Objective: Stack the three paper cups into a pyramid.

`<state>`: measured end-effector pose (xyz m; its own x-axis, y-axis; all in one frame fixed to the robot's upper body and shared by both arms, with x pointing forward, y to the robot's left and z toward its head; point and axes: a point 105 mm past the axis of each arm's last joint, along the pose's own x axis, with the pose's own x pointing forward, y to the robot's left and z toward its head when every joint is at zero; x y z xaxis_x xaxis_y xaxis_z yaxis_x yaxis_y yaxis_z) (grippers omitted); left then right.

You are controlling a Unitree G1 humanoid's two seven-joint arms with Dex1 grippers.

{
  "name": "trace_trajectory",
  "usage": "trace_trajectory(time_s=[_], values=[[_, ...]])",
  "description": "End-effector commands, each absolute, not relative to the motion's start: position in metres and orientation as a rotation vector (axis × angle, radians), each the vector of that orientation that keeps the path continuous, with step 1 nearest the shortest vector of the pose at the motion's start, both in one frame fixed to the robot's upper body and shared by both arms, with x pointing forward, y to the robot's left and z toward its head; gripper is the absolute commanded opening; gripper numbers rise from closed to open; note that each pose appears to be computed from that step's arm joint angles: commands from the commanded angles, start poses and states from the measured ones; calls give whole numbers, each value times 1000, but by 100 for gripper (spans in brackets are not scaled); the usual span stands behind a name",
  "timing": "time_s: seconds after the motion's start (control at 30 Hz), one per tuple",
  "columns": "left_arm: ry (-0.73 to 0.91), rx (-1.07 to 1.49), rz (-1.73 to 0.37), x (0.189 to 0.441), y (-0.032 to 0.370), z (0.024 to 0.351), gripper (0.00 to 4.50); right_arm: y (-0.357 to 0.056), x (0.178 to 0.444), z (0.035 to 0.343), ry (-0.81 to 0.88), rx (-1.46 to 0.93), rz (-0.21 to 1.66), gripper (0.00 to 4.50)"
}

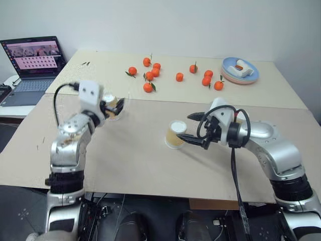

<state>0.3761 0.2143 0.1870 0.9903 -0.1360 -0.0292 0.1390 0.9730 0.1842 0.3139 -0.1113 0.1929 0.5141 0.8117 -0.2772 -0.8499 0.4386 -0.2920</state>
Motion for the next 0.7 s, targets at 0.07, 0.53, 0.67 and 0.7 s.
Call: trace_trajectory(time_s=[0.07, 0.53, 0.67, 0.7], values=[[-33, 230, -99, 369, 235, 196, 448, -140, 305, 211, 85, -414, 1033, 450], [78, 237, -311, 412, 255, 164, 448, -182, 308, 209, 123, -426, 878, 450], [61, 254, -406, 428, 237, 169, 448, -179, 305, 204, 132, -418, 887, 450], [66, 258, -417, 431, 234, 169, 448, -178, 305, 204, 133, -417, 888, 450]])
